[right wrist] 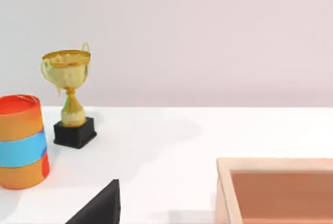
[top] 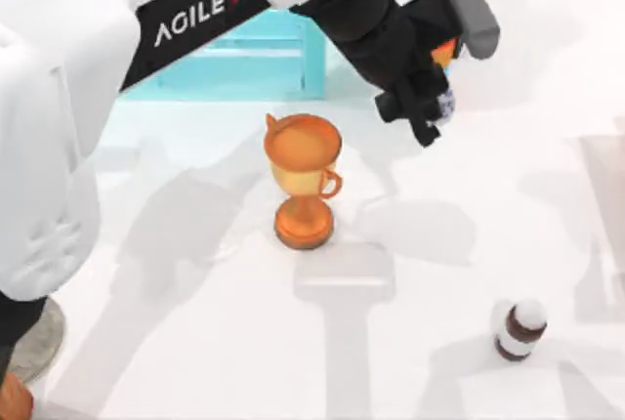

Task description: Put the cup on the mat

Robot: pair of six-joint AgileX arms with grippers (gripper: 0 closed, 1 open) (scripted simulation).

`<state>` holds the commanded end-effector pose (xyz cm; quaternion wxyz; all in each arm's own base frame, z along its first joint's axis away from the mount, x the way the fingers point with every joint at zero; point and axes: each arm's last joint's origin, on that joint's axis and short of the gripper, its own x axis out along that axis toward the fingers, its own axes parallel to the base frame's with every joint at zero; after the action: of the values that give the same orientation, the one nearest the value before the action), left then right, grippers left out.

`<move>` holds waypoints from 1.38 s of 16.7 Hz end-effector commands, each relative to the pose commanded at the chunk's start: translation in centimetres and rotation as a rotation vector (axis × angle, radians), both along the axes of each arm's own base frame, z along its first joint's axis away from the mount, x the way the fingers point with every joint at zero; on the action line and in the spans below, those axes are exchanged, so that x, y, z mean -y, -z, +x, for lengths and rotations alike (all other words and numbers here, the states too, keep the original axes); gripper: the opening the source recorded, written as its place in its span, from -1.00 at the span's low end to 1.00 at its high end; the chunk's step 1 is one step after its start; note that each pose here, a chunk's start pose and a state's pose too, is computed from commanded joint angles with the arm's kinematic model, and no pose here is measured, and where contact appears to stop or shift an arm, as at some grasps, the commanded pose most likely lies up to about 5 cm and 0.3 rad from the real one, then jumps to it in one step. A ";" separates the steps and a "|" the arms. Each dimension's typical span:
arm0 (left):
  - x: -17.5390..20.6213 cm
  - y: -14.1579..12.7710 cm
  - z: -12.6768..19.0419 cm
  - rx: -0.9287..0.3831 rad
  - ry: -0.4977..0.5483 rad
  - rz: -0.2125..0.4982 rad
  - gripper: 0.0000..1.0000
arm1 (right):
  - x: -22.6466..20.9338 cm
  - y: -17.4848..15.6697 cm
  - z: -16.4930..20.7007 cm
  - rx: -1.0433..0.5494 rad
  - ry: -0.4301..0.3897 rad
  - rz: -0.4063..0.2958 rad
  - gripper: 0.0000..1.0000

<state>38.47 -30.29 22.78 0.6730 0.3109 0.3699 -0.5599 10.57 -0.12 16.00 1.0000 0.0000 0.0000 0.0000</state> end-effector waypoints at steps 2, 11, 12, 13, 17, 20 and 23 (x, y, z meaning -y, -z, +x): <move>-3.8 -3.2 -0.8 -0.005 -0.121 -0.016 -1.00 | 0.0 0.0 0.0 0.000 0.000 0.000 1.00; -23.0 -2.9 -7.9 -0.251 -0.902 0.119 -1.00 | 0.0 0.0 0.0 0.000 0.000 0.000 1.00; -24.5 -2.1 -9.0 -0.285 -0.985 0.145 -1.00 | 0.0 0.0 0.0 0.000 0.000 0.000 1.00; -25.9 -1.2 -10.1 -0.317 -1.062 0.170 -1.00 | 0.0 0.0 0.0 0.000 0.000 0.000 1.00; -29.3 1.5 -13.6 -0.408 -1.288 0.249 -1.00 | 0.0 0.0 0.0 0.000 0.000 0.000 1.00; -30.0 2.1 -14.5 -0.427 -1.343 0.268 -1.00 | 0.0 0.0 0.0 0.000 0.000 0.000 1.00; -30.0 2.1 -14.5 -0.427 -1.343 0.268 -1.00 | 0.0 0.0 0.0 0.000 0.000 0.000 1.00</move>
<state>24.02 -0.33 20.65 0.7414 -0.0201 0.6704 -0.0233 10.57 -0.12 16.00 1.0000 0.0000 0.0000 0.0000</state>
